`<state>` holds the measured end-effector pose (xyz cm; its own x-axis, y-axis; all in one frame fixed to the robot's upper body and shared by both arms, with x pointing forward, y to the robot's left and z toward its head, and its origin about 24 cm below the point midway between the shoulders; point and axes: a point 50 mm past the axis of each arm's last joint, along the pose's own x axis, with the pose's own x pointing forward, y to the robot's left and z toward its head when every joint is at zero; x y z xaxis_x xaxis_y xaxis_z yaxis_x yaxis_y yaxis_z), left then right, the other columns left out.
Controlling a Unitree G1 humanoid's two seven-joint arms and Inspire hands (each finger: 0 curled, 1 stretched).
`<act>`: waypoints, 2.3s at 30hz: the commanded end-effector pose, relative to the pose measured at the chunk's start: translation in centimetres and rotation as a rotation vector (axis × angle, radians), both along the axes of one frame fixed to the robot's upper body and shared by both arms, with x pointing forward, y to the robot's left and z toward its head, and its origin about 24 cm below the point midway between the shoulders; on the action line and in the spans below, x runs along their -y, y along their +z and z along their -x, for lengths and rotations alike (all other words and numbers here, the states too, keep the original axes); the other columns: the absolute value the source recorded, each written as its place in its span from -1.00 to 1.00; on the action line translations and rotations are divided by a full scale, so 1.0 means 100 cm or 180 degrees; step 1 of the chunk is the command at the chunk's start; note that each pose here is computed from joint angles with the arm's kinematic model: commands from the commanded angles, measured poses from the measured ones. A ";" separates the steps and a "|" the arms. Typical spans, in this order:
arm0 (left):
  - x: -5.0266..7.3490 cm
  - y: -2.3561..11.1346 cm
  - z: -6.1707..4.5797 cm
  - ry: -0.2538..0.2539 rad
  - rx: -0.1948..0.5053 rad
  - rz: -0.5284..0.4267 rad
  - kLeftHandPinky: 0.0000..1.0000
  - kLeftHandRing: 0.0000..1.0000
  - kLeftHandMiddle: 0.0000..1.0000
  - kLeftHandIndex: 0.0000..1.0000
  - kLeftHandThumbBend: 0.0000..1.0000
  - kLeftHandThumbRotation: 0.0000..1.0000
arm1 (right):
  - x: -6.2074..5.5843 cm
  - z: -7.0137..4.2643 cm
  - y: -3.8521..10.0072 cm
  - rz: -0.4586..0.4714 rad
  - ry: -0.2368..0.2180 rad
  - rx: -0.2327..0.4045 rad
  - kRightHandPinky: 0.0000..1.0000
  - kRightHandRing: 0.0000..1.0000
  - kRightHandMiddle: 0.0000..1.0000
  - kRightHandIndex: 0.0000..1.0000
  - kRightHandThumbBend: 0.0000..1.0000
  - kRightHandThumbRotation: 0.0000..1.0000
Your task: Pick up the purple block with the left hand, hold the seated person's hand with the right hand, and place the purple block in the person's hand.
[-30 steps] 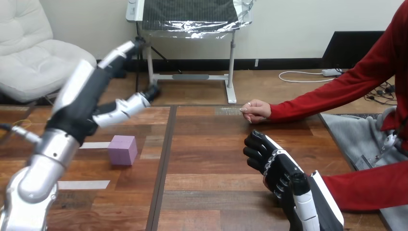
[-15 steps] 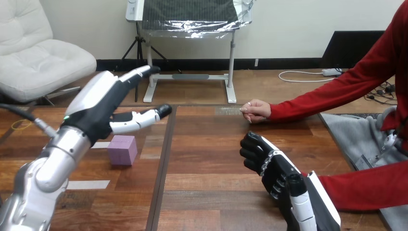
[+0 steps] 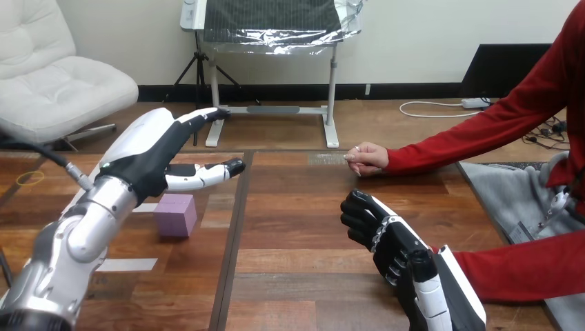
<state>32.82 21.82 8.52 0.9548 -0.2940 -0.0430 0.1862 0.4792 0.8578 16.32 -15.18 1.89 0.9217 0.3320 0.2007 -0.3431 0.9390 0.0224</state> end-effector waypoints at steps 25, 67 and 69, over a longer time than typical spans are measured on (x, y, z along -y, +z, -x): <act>-0.005 0.019 -0.041 0.0257 0.0136 -0.0721 0.97 0.89 0.89 0.84 0.29 0.30 | -0.008 -0.012 0.017 -0.0098 0.0070 0.0282 0.86 0.82 0.80 0.78 0.57 1.00; -0.018 -0.007 -0.045 0.0398 -0.0552 -0.1261 0.74 0.72 0.73 0.69 0.53 0.03 | -0.004 -0.012 0.017 -0.0084 0.0021 0.0293 0.84 0.78 0.75 0.75 0.55 1.00; -0.018 -0.008 -0.044 0.0398 -0.0561 -0.1266 0.72 0.72 0.73 0.69 0.53 0.01 | -0.004 -0.012 0.017 -0.0088 0.0023 0.0293 0.84 0.78 0.74 0.75 0.55 1.00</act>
